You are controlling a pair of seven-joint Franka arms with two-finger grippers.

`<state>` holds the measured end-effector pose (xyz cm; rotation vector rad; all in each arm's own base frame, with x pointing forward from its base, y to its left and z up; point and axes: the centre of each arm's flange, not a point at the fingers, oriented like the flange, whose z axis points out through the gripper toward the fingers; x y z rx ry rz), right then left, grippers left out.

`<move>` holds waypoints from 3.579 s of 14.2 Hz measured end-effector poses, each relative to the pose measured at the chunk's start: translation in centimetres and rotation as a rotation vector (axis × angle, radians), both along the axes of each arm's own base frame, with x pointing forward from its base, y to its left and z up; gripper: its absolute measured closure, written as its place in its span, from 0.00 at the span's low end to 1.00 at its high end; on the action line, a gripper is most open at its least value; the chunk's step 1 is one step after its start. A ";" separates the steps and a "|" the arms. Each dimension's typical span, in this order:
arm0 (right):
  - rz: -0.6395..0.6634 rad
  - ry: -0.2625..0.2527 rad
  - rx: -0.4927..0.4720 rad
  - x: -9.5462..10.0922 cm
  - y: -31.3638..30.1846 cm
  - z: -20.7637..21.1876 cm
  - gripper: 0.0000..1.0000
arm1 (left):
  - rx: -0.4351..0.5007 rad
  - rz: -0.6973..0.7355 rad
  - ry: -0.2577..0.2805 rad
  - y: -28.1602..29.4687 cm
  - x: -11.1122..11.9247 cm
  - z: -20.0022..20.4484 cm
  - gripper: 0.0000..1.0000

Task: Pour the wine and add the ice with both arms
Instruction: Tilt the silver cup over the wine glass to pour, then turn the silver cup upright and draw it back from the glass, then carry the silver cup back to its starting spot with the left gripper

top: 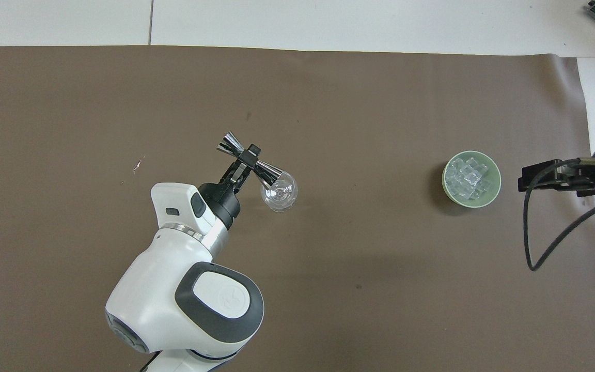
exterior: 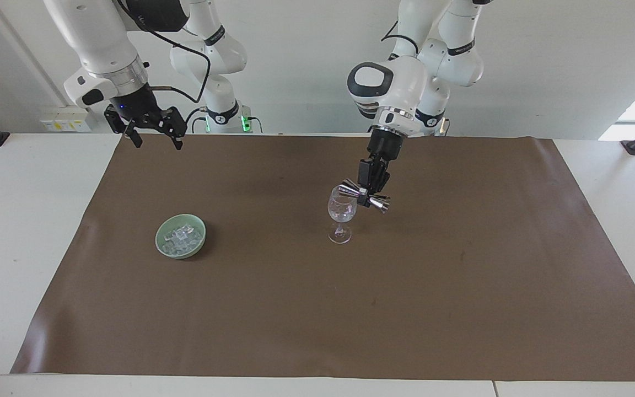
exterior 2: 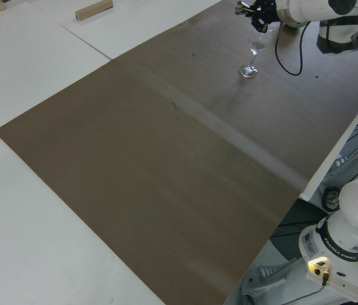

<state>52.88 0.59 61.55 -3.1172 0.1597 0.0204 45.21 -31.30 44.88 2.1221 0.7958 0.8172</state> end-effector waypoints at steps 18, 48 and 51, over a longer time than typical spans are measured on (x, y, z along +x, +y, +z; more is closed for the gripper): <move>-0.011 -0.001 0.001 0.0 -0.6 0.0 0.00 | -0.253 0.162 0.154 4.0 3.5 -0.9 0.78; -0.064 -0.011 0.002 -0.4 -3.3 -0.9 0.00 | -0.944 0.244 0.829 24.4 7.6 -11.2 0.78; -0.064 -0.031 0.002 -0.2 -3.4 -0.9 0.00 | -0.950 0.199 0.896 27.7 7.6 -11.6 0.78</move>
